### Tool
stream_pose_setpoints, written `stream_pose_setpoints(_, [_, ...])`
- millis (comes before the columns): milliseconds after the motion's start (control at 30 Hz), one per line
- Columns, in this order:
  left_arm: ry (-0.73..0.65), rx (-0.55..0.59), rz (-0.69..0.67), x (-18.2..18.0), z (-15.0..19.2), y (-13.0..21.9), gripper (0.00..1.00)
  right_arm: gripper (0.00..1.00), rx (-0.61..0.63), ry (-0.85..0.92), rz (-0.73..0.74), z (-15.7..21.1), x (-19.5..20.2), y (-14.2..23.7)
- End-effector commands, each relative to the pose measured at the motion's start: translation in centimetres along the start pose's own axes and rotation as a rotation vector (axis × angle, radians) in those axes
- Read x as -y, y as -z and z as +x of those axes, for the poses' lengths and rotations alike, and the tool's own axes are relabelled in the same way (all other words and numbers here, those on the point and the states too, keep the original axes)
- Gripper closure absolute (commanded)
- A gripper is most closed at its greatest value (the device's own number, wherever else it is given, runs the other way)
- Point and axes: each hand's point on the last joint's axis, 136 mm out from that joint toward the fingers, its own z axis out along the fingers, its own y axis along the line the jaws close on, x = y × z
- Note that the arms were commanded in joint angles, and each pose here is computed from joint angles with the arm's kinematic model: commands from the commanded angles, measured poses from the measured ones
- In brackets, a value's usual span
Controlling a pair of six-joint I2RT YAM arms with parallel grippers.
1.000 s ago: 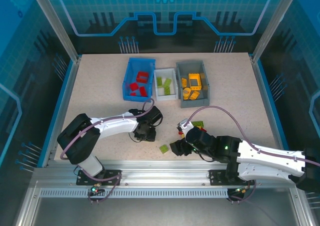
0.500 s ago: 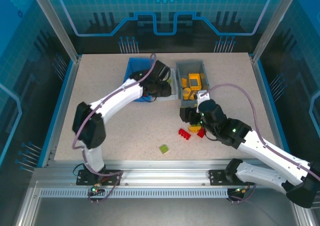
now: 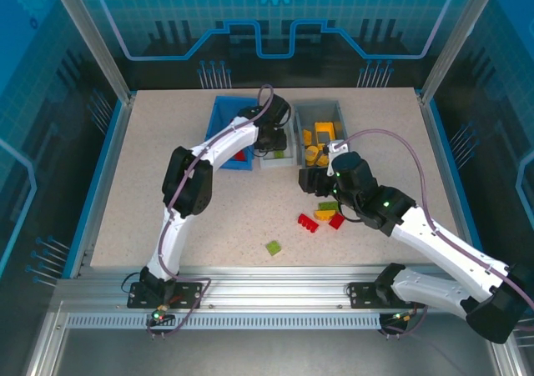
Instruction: Sort the legos into containers by color
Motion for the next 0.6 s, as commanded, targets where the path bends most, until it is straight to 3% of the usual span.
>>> stream_pose_setpoints(0, [0.021,-0.002,-0.013,-0.2,-0.4,0.3,0.59,0.30,0.003,-0.026,-0.016,0.0,0.1,0.0])
stream_pose_setpoints(100, [0.028,0.002,0.018,0.4,-0.6,1.3,0.50,0.29,0.000,-0.020,-0.017,0.1,0.1,0.1])
stream_pose_setpoints(200, [0.028,0.031,0.074,1.8,-1.2,3.7,0.48,0.29,-0.006,-0.014,-0.008,0.2,0.4,0.2])
stream_pose_setpoints(400, [0.052,0.098,0.164,3.5,-1.4,9.3,0.51,0.29,-0.015,-0.003,0.035,0.3,1.7,0.8])
stream_pose_setpoints(567, [0.113,0.130,0.219,3.0,0.9,13.3,0.51,0.29,-0.070,0.071,0.056,1.0,2.5,1.4])
